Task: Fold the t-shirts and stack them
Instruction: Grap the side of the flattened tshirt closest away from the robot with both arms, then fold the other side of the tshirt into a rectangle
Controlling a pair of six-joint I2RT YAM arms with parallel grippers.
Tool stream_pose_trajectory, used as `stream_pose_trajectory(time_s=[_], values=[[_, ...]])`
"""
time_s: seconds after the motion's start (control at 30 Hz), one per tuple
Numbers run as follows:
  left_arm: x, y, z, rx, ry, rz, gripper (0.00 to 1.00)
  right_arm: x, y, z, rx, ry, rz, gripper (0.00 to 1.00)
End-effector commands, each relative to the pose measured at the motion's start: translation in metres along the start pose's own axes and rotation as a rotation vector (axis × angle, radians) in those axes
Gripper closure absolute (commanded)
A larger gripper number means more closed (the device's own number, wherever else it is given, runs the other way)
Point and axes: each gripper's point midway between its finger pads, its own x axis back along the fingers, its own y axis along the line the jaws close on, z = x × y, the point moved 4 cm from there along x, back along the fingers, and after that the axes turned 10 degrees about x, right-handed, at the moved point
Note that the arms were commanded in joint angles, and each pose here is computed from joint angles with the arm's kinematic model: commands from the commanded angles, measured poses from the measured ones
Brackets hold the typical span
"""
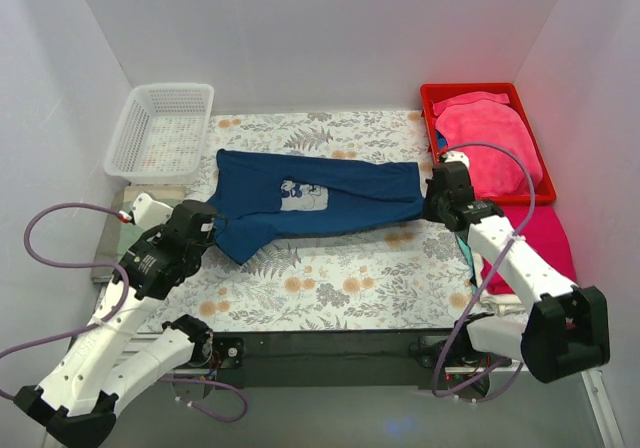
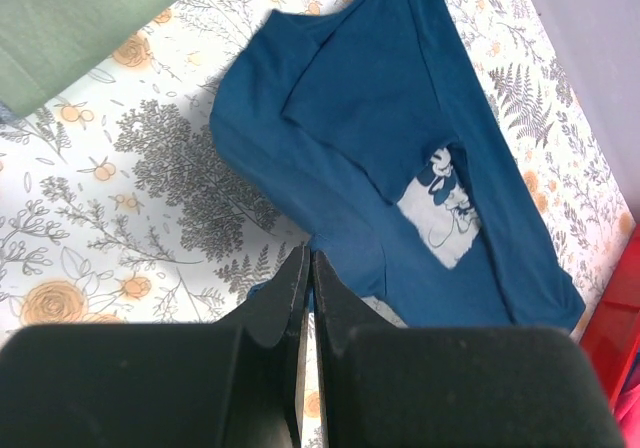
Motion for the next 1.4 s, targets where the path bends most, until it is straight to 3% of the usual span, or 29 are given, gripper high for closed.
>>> stream_pose_trajectory(time_s=[0.0, 0.27, 0.67, 1.1, 1.37], values=[[0.011, 0.006, -0.014, 0.026, -0.037, -0.002, 1.0, 0.014, -0.007, 0.022, -0.027, 0.026, 0.012, 0.99], [-0.001, 0.006, -0.001, -0.001, -0.019, -0.015, 1.0, 0.008, -0.01, 0.046, -0.034, 0.077, 0.03, 0.99], [-0.067, -0.047, 0.023, -0.112, -0.117, -0.076, 1.0, -0.025, -0.004, -0.002, -0.037, 0.05, 0.068, 0.99], [-0.143, -0.065, -0.009, -0.05, -0.176, -0.13, 1.0, -0.062, -0.005, -0.025, -0.078, 0.063, 0.097, 0.99], [-0.179, -0.075, 0.0, -0.058, -0.134, -0.149, 1.0, -0.086, -0.01, -0.023, -0.098, 0.096, 0.116, 0.99]])
